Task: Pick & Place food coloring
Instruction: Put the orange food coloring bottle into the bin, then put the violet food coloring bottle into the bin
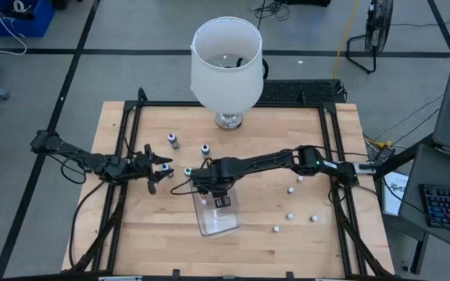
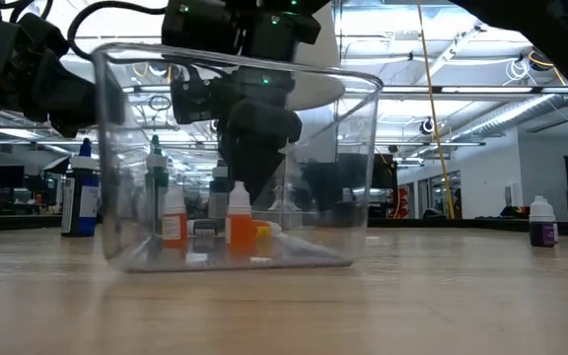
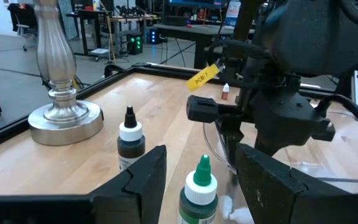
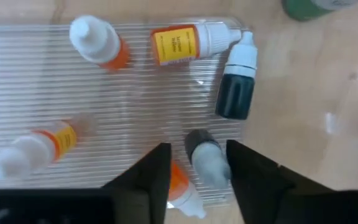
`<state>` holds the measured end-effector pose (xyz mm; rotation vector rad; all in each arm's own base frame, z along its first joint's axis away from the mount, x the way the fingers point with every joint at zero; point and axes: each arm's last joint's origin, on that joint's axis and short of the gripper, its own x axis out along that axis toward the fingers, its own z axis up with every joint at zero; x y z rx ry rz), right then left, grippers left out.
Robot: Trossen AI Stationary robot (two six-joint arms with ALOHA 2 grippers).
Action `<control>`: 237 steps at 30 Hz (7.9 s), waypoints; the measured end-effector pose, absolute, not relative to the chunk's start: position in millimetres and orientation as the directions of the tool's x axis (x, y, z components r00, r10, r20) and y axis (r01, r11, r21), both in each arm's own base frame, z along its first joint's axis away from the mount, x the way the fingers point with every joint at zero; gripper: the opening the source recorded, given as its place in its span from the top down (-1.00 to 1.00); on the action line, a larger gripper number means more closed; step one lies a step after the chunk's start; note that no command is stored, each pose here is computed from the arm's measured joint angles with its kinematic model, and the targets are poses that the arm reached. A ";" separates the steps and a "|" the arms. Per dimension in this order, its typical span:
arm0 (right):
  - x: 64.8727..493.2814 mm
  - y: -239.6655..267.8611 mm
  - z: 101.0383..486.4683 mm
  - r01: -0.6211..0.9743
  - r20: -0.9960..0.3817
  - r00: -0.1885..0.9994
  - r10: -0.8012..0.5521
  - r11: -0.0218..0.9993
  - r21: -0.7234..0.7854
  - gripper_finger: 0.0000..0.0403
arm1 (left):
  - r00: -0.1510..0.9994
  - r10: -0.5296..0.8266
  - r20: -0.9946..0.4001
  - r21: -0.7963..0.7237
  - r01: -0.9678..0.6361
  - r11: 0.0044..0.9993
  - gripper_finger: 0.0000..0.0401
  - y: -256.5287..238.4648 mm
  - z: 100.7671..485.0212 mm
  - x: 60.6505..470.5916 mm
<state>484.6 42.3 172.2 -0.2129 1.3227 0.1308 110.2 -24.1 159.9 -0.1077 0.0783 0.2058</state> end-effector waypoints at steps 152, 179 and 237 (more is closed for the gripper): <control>388.5 70.6 391.8 0.020 -0.691 0.722 -0.039 0.999 -0.036 0.79 | 0.976 0.200 -0.089 -0.098 -0.208 0.973 0.05 -24.0 159.6 110.1; 454.0 79.8 185.2 -0.088 -0.985 0.171 -0.017 0.996 -0.033 0.78 | 0.976 0.200 -0.089 -0.098 -0.208 0.973 0.05 -24.1 159.6 110.1; 277.0 137.5 290.5 0.594 -0.970 -0.061 -0.236 0.773 -0.225 0.31 | 0.976 0.200 -0.089 -0.098 -0.208 0.973 0.05 -24.0 159.6 110.2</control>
